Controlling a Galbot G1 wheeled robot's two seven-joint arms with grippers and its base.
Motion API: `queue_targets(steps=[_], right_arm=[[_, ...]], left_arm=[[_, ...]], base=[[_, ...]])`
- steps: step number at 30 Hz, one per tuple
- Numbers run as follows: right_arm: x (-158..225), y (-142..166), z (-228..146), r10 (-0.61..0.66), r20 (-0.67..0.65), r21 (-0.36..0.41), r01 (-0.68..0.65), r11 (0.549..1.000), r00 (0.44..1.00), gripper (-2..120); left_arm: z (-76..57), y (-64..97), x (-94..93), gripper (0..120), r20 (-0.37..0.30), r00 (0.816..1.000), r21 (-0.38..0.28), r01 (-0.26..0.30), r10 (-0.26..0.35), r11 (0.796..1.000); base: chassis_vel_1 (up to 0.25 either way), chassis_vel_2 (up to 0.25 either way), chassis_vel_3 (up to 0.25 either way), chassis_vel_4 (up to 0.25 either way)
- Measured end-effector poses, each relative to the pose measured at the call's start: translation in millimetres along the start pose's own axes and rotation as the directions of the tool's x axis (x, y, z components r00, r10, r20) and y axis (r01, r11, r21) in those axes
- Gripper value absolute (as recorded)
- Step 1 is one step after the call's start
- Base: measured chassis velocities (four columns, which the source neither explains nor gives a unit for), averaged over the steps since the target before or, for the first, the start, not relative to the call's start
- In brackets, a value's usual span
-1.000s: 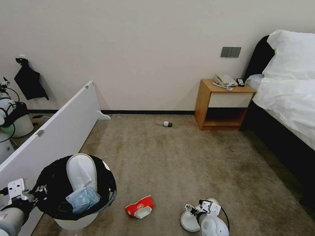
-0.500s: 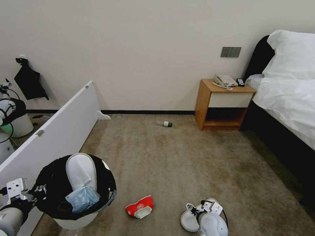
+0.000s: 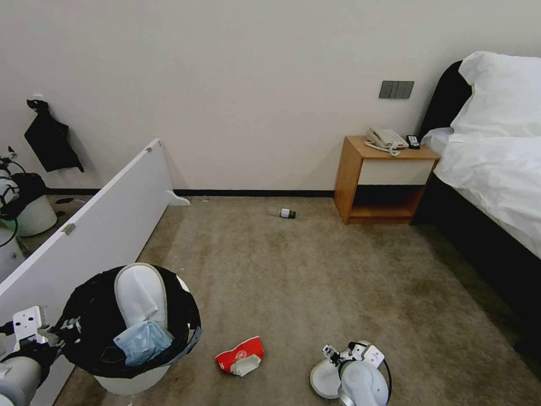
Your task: Pick up the trash bin, then pick up the garbage from the floor and place it into the trash bin.
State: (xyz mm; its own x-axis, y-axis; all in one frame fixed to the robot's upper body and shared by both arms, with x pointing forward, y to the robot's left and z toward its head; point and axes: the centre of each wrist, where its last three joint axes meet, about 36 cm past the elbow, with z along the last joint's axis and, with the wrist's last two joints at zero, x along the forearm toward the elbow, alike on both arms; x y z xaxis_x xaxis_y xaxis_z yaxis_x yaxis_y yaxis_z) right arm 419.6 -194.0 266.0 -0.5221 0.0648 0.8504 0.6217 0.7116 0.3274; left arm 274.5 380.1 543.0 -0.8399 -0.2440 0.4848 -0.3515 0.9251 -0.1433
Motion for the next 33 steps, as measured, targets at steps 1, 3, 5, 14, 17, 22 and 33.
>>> queue_targets(steps=[1, 3, 5, 14, 17, 22, 33], right_arm=[[0.0, 0.0, 0.0, 0.0, 0.0, 0.0, 0.0, 1.0, 1.0, 100], [-0.4, 0.1, 0.0, 0.001, 0.0, 0.0, -0.001, 1.0, 1.0, 100], [-1.0, 0.2, 0.0, 0.003, 0.0, 0.001, -0.003, 1.0, 1.0, 100], [-1.6, 0.2, -6.1, 0.018, 0.01, -0.006, -0.018, 1.0, 1.0, 73], [-1.7, -0.3, -7.1, 0.019, 0.012, -0.006, -0.019, 1.0, 1.0, 62], [-2.1, -1.4, -10.4, 0.026, 0.017, -0.012, -0.026, 1.0, 1.0, 44], [-4.0, -9.5, -13.2, 0.048, 0.015, -0.021, -0.047, 0.999, 0.999, 3]], left_arm=[[0.0, 0.0, 0.0, 4, 0.0, 1.0, 0.0, 0.0, 0.0, 1.0], [-0.1, 0.2, -0.4, 4, 0.0, 1.0, 0.0, 0.0, 0.0, 1.0], [-0.4, 0.5, -1.3, 4, 0.0, 1.0, 0.0, 0.001, -0.001, 1.0], [-1.3, 0.5, -3.5, 4, 0.001, 1.0, 0.0, -0.001, 0.001, 1.0], [-1.4, 0.5, -3.5, 4, 0.001, 1.0, 0.0, -0.002, 0.002, 1.0], [-1.4, 0.2, -3.0, 4, 0.001, 1.0, 0.0, -0.003, 0.003, 1.0], [-2.0, -1.4, -0.5, 4, 0.005, 1.0, -0.003, -0.006, 0.006, 1.0]], base=[[0.0, 0.0, 0.0, 0.0], [0.0, 0.0, 0.0, 0.0], [0.0, 0.0, 0.0, 0.0], [0.0, 0.0, 0.0, 0.0], [0.0, 0.0, 0.0, 0.0], [0.0, 0.0, 0.0, 0.0], [0.0, 0.0, 0.0, 0.0]])
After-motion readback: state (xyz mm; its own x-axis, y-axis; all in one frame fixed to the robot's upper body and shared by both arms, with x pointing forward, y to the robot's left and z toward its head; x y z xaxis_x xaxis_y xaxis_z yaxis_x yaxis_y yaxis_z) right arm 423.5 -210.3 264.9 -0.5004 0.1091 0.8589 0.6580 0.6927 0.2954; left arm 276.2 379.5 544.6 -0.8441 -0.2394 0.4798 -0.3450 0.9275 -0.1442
